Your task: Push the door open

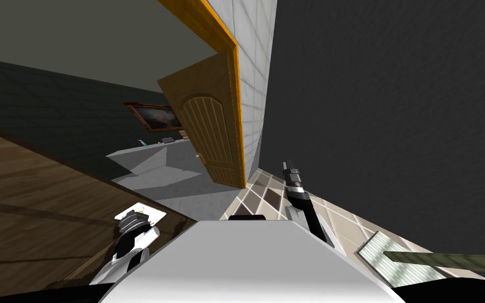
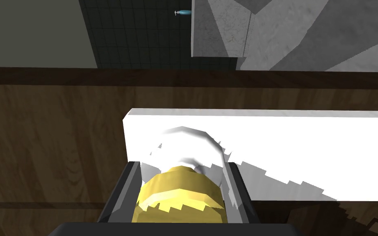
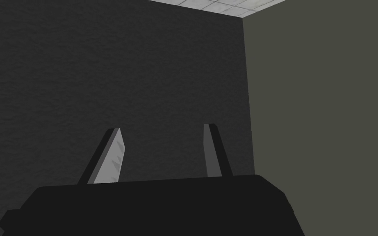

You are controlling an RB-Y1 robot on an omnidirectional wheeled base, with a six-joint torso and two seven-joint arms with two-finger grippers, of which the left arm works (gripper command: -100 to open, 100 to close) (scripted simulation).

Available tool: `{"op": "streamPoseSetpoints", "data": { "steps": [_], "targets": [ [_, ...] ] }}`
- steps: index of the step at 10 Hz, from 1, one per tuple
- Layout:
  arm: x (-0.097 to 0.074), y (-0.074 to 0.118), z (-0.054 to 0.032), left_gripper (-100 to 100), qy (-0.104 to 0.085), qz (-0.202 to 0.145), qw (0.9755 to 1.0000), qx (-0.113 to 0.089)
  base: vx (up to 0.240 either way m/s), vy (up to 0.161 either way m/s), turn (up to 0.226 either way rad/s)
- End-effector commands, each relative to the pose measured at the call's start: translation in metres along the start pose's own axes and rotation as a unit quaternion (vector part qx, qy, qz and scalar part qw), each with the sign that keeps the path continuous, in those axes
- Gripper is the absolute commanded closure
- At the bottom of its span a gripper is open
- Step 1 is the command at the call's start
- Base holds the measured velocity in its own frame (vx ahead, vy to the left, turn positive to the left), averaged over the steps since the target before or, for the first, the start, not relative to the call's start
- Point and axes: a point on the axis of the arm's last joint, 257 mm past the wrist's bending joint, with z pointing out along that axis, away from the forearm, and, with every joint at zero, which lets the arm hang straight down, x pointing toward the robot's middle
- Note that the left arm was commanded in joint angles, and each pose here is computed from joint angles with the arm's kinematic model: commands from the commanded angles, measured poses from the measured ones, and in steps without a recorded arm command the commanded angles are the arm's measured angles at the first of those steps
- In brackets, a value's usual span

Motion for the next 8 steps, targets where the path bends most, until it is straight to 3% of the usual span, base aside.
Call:
{"op": "streamPoseSetpoints", "data": {
  "steps": [1,3,5,6,7,8],
  "targets": [
    [-0.027,0.003,-0.0062,100,-0.024,0.002,0.9997,-0.004,0.074,0.082,-0.067],
    [-0.047,0.003,-0.0104,100,-0.043,0.002,0.9991,-0.004,0.117,0.097,-0.078],
    [-0.055,0.018,-0.0172,100,-0.050,0.005,0.9985,-0.021,0.047,0.042,-0.009],
    [-0.068,0.002,-0.0150,100,-0.062,0.002,0.9981,-0.004,0.060,0.032,-0.060],
    [-0.068,0.002,-0.0150,100,-0.062,0.002,0.9981,-0.004,0.060,0.051,-0.028],
    [-0.088,0.001,-0.0201,100,-0.080,0.003,0.9968,-0.003,0.098,0.065,-0.081]
  ]
}}
